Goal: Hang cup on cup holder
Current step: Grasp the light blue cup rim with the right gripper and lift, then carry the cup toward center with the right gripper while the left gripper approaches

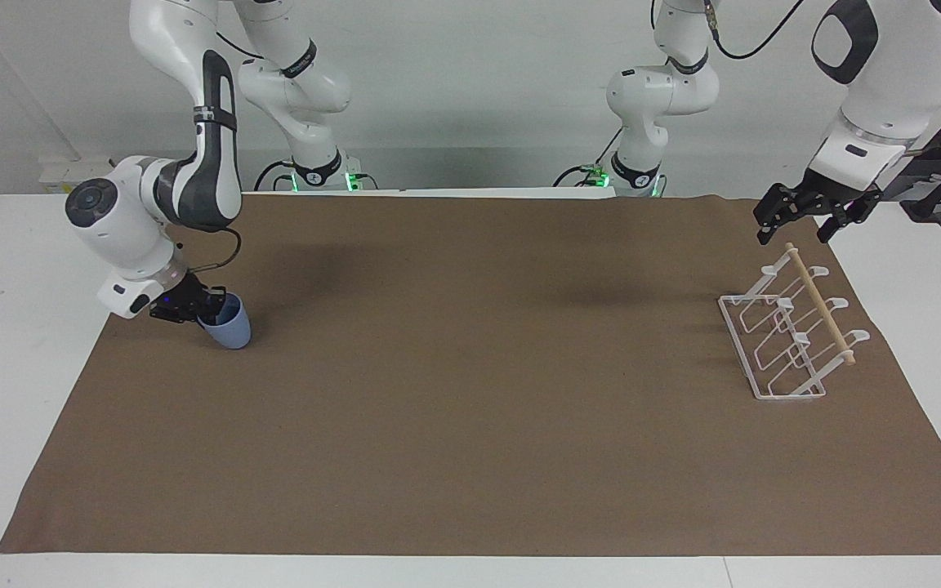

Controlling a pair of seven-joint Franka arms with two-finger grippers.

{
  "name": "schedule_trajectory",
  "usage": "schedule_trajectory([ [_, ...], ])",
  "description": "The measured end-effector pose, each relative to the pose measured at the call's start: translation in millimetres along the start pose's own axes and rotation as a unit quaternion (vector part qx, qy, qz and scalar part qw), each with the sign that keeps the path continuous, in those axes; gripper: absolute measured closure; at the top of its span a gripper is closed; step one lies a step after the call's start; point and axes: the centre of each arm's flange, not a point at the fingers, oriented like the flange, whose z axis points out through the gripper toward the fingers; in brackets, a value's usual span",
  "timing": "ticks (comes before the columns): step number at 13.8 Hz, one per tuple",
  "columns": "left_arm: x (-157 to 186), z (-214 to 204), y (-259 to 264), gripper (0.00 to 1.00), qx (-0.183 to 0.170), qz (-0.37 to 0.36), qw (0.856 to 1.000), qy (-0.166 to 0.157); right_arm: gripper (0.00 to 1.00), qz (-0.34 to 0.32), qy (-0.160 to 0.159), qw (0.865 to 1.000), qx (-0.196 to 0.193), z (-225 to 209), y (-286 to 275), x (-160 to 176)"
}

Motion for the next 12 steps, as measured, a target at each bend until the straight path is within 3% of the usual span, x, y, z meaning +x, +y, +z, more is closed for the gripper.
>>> schedule_trajectory([
  [3,0.0,0.0,0.0,0.00,0.000,0.000,1.000,0.000,0.96,-0.005,-0.020,0.999,0.033,-40.7,-3.0,9.7],
  [6,0.0,0.0,0.0,0.00,0.000,0.000,1.000,0.000,0.96,0.013,-0.013,0.989,0.145,-96.0,-30.2,20.5],
  [9,-0.8,0.6,0.0,0.00,0.000,0.000,1.000,-0.004,0.96,0.057,-0.007,0.961,0.269,-116.6,-60.5,26.2],
  [12,-2.5,2.0,0.2,0.00,0.000,0.000,1.000,-0.011,0.96,0.107,-0.016,0.929,0.354,-124.2,-126.5,51.8],
])
